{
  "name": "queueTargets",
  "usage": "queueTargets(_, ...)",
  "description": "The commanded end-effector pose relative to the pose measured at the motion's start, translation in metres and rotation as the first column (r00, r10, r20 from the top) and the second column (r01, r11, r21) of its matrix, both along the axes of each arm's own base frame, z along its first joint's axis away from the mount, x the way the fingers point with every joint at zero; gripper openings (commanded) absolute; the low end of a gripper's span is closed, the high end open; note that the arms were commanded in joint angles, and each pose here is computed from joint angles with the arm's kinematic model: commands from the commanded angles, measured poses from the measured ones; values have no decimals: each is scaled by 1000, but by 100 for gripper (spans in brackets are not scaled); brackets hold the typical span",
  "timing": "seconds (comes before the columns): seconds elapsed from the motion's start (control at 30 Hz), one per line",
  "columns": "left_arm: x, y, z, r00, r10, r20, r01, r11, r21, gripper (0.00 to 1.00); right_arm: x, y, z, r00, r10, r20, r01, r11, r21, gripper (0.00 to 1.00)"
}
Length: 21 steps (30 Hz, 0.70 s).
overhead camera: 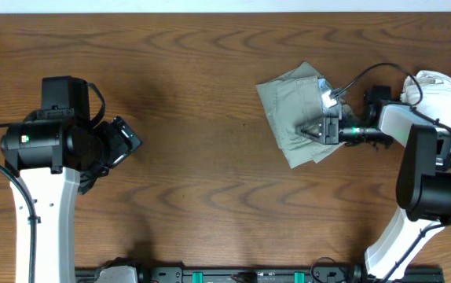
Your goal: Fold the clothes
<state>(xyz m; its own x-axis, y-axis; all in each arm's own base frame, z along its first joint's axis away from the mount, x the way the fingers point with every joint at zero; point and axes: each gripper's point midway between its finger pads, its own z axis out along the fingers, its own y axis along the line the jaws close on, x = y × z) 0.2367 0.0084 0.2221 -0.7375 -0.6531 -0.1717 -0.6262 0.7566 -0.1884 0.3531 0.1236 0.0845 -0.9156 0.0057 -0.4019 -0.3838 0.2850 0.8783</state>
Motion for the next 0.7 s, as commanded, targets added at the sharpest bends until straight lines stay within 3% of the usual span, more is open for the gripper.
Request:
queueTargets(0.0,0,3,-2,1000,10,-9,-10,1000,11,98,14,2,79,980,-2,200,-32,986,166,25)
queueTargets(0.1,1,3,-2,1000,10,-5,-10,1000,11,98,31,3,94,974,-8,227,-15,995,102,26)
queueTargets(0.23,1,3,-2,1000,10,-5,-10,1000,11,98,71,6,92,982,-105,155,108,994,-13,26)
queueTargets(0.43,1,3,-2,1000,10,-7,-9,1000,11,98,105,23,105,955,-146,257,148,989,13,33)
queueTargets(0.67,0,3,-20,999,10,-33,-10,1000,9,98,130,17,32,965,-233,118,241,969,-56,37)
